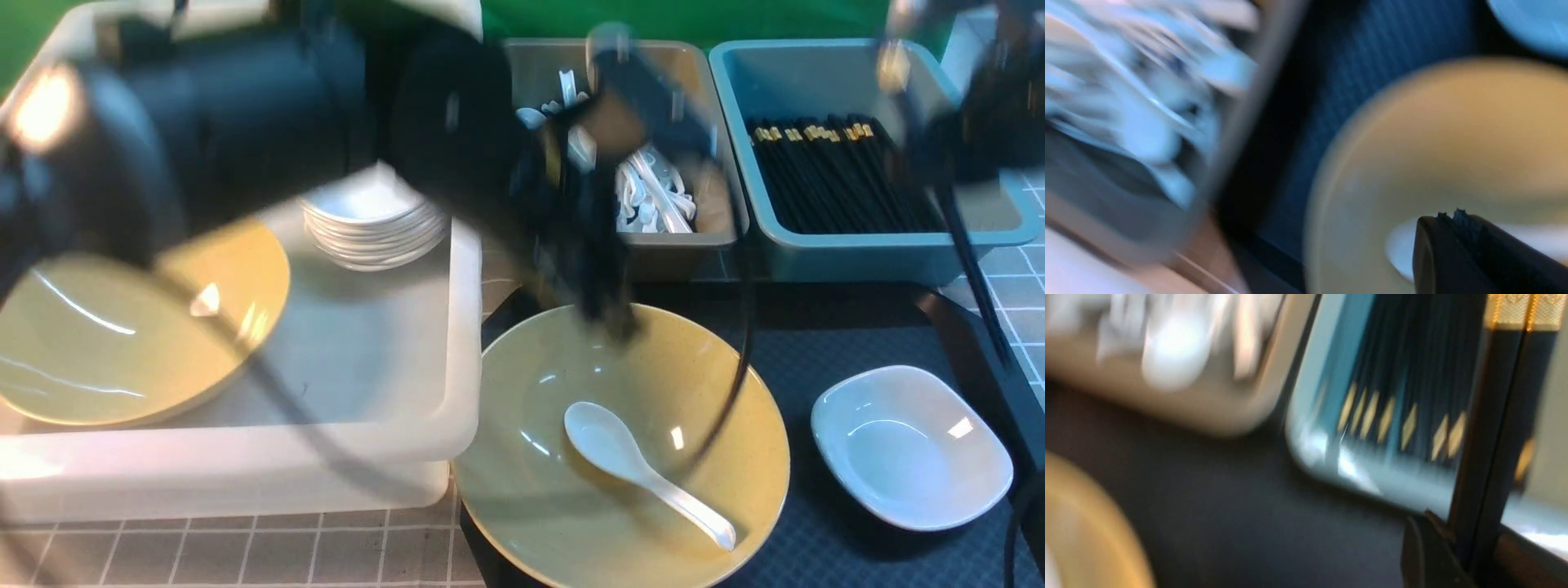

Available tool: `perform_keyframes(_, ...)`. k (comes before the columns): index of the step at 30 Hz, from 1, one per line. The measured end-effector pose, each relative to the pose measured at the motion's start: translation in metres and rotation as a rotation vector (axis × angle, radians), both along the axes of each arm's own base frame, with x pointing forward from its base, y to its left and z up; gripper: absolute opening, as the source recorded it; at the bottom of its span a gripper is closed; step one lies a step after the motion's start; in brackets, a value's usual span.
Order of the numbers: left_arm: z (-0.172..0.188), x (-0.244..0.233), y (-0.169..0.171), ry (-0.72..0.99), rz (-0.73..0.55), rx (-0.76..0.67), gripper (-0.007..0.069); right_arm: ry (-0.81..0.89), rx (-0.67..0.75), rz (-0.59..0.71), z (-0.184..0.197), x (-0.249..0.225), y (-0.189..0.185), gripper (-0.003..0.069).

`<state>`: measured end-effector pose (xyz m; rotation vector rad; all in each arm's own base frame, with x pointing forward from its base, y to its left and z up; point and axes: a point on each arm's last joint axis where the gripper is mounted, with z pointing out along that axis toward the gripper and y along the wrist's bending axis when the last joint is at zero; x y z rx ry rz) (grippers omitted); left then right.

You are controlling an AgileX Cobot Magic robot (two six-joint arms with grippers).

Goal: On grey table put chopsticks spoon bowls plates into blue grey white boxes.

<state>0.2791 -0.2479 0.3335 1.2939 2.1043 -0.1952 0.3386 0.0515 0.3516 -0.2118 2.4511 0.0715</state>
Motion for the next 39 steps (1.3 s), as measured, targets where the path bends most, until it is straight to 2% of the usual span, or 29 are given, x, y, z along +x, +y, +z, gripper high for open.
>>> perform_keyframes(4, 0.028, 0.022, 0.006, -0.079, 0.052, -0.066, -0.0011, -0.16, 0.081, -0.117, 0.018, 0.048, -0.013, 0.0114)
perform_keyframes(9, 0.033, 0.027, 0.011, -0.098, 0.069, -0.076, -0.0011, -0.256, 0.152, -0.209, 0.008, 0.111, -0.024, 0.0114)
perform_keyframes(12, 0.032, 0.026, 0.012, -0.082, 0.068, -0.059, -0.0011, -0.231, 0.152, -0.219, -0.015, 0.139, -0.024, 0.0114)
perform_keyframes(16, 0.028, 0.023, 0.015, -0.031, 0.065, -0.017, -0.0011, -0.116, 0.136, -0.227, -0.053, 0.164, -0.022, 0.0127)
perform_keyframes(18, 0.027, 0.018, 0.018, 0.006, 0.063, 0.014, -0.0011, -0.016, 0.107, -0.218, -0.072, 0.168, -0.022, 0.016)
perform_keyframes(19, 0.027, 0.015, 0.021, 0.023, 0.062, 0.033, -0.0011, 0.026, 0.097, -0.215, -0.081, 0.169, -0.022, 0.0218)
perform_keyframes(21, 0.029, 0.009, 0.026, 0.032, 0.061, 0.051, -0.0011, 0.092, 0.078, -0.206, -0.088, 0.167, -0.022, 0.0262)
perform_keyframes(22, 0.029, 0.005, 0.03, 0.033, 0.062, 0.058, -0.0011, 0.147, 0.058, -0.19, -0.087, 0.163, -0.022, 0.0331)
perform_keyframes(23, 0.029, 0.0, 0.035, 0.033, 0.064, 0.064, -0.0011, 0.155, 0.052, -0.187, -0.088, 0.162, -0.022, 0.037)
perform_keyframes(26, 0.026, -0.022, 0.053, 0.038, 0.089, 0.07, -0.0011, 0.256, -0.02, -0.077, -0.06, 0.142, -0.019, 0.0458)
perform_keyframes(32, 0.019, -0.064, 0.089, 0.034, 0.158, 0.057, -0.0011, 0.198, -0.065, 0.093, -0.007, 0.107, 0.014, 0.0483)
perform_keyframes(37, 0.006, -0.104, 0.119, 0.053, 0.206, 0.032, -0.0011, 0.186, -0.084, 0.31, 0.021, 0.047, 0.076, 0.0485)
perform_keyframes(39, -0.004, -0.116, 0.129, 0.059, 0.222, 0.02, -0.0011, 0.217, -0.102, 0.412, 0.017, 0.019, 0.102, 0.0485)
